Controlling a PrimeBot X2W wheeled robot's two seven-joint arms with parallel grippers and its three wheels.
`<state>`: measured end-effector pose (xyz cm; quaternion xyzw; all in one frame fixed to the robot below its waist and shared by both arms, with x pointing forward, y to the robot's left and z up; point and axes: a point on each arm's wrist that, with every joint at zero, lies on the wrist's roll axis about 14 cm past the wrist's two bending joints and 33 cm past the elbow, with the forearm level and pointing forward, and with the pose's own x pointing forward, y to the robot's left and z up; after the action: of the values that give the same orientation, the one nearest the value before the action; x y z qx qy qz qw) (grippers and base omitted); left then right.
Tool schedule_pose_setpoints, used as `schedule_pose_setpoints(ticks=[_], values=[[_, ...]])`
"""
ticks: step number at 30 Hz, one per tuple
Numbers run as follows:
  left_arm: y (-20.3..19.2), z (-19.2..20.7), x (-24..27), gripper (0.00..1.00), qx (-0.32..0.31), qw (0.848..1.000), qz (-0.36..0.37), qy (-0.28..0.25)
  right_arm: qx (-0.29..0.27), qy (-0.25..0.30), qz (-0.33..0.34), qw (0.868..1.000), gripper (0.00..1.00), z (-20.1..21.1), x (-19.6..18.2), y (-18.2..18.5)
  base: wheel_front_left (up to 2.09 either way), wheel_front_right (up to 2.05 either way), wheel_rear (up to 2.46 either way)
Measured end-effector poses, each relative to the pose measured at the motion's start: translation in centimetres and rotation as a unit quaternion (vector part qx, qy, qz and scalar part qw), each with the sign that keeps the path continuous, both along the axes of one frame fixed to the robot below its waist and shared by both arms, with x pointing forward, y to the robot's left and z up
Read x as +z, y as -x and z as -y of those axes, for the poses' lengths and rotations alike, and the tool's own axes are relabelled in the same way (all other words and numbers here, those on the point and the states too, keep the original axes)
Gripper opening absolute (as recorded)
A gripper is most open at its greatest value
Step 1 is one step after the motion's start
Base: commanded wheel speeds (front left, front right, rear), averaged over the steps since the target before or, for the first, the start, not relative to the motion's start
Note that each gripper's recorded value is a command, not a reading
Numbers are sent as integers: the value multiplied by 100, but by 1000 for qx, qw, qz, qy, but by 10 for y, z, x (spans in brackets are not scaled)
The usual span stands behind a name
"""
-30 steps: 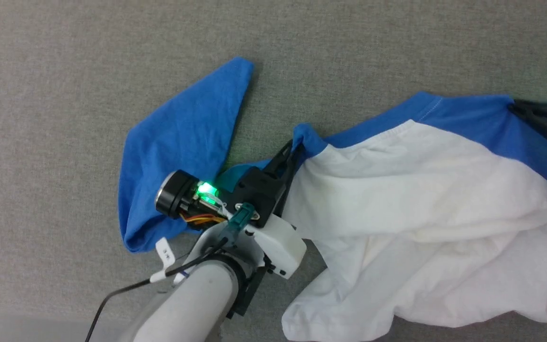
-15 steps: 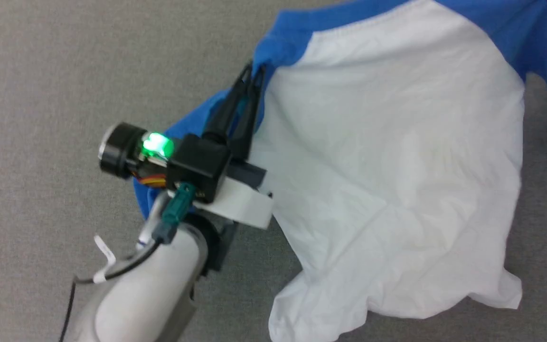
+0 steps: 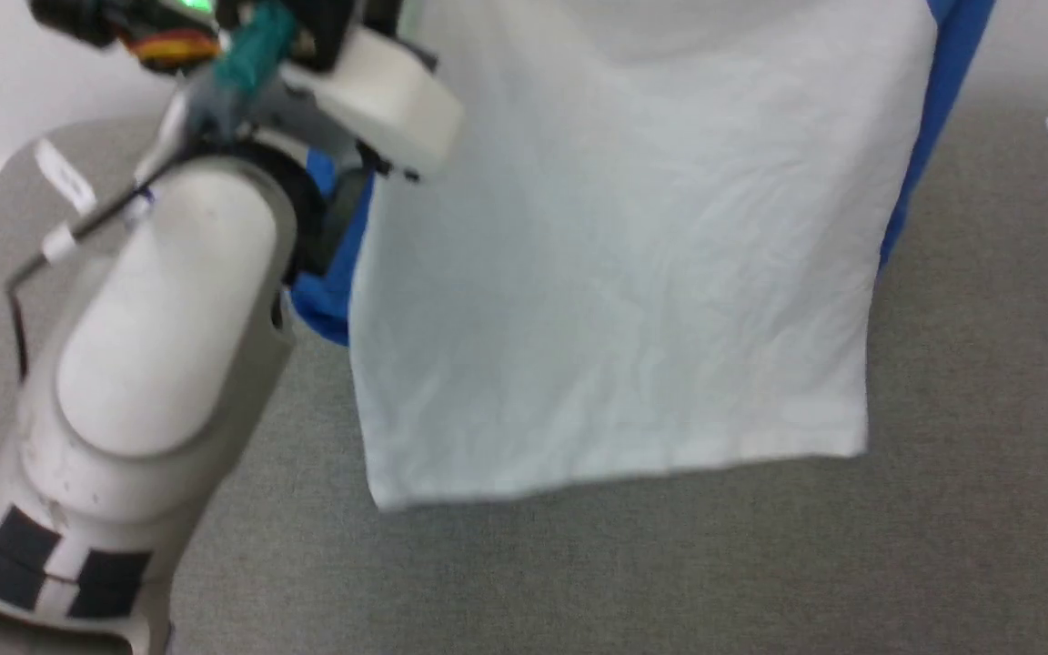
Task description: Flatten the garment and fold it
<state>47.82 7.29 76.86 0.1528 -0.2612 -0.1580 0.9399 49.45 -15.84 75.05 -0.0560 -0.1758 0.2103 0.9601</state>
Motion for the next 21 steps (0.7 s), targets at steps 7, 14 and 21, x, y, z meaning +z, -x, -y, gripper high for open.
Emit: schedule_pose_setpoints(ticks=[7,14,21], values=[[5,11,53,0,-10,1000,-3,-26,-8,8,48,999,0,-7,68,27,0,0,0],[-2,23,51,0,-22,997,-61,-42,-24,18,21,999,0,-2,82,33,0,0,0],[-22,32,35,0,-27,991,-128,-28,-29,9,-43,999,0,8,67,14,0,0,0]])
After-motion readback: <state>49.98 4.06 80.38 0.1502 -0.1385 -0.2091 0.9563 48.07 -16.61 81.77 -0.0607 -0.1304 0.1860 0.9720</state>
